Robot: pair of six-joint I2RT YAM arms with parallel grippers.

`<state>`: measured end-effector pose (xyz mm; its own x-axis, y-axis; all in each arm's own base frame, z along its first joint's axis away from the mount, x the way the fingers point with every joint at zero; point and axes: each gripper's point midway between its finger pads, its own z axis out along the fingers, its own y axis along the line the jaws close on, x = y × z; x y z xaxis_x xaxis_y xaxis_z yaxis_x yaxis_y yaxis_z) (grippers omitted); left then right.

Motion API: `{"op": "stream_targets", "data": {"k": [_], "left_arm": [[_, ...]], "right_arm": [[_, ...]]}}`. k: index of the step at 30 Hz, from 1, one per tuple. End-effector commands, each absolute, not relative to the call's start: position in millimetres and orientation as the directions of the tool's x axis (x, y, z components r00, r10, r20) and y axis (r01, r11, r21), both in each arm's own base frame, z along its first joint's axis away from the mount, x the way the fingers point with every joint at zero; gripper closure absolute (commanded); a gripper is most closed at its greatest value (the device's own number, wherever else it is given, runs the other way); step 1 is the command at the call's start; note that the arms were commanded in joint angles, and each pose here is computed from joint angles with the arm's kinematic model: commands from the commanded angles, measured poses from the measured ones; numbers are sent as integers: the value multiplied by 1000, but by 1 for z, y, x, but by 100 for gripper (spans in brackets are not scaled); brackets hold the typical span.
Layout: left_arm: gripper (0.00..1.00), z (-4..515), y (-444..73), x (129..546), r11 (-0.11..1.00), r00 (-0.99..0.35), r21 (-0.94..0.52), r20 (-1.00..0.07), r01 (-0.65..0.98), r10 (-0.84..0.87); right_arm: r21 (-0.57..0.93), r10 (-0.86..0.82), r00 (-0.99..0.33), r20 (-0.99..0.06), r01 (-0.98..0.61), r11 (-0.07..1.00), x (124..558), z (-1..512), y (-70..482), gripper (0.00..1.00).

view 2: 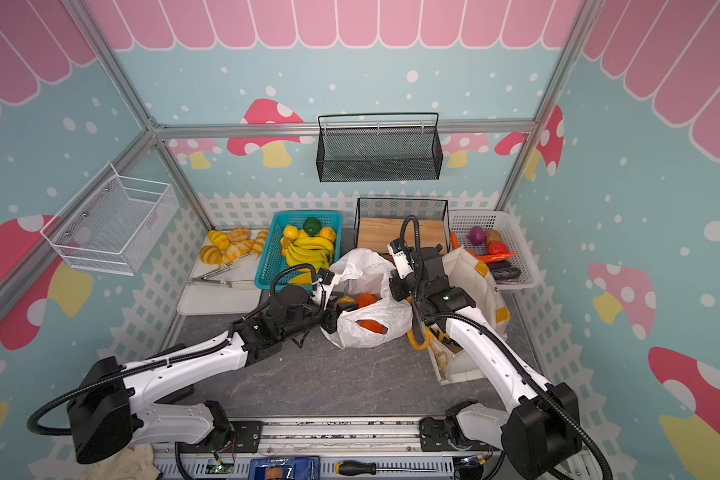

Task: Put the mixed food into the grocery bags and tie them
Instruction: 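Carry the mango into the plastic bag and release it with the left gripper, then withdraw the left gripper from the bag toward the teal basket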

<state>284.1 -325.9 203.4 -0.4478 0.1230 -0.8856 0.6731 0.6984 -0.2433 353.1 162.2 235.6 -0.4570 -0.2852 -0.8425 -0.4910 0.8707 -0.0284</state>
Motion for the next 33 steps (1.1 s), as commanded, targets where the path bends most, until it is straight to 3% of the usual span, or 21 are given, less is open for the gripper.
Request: {"op": "stream_targets", "data": {"k": [1,6,15,21,25,30,33], "left_arm": [[46,174,-332,293,719,-468,-200,-862,665,194],[36,141,-332,292,735,-537,-208,-808,645,242],[15,179,-314,287,743,-460,-167,-863,648,208],[16,229,-297,270,690,-402,-206,-906,694,133],[18,268,-270,266,631,-364,-305,-931,713,-37],[18,292,-209,307,689,-321,-449,-893,569,-316],[19,282,-176,347,763,-342,-496,-862,413,-375]], "right_arm": [[-37,-289,-449,-845,-490,871,352,236,160,100],[-36,-291,-452,-843,-492,870,354,234,161,100],[-35,-293,-453,-842,-495,868,355,234,162,100],[-35,-293,-457,-840,-492,870,355,232,161,100],[-36,-293,-458,-839,-491,871,356,232,161,100],[-38,-294,-458,-839,-490,871,355,231,161,100],[-37,-294,-461,-838,-489,871,355,231,160,100]]}}
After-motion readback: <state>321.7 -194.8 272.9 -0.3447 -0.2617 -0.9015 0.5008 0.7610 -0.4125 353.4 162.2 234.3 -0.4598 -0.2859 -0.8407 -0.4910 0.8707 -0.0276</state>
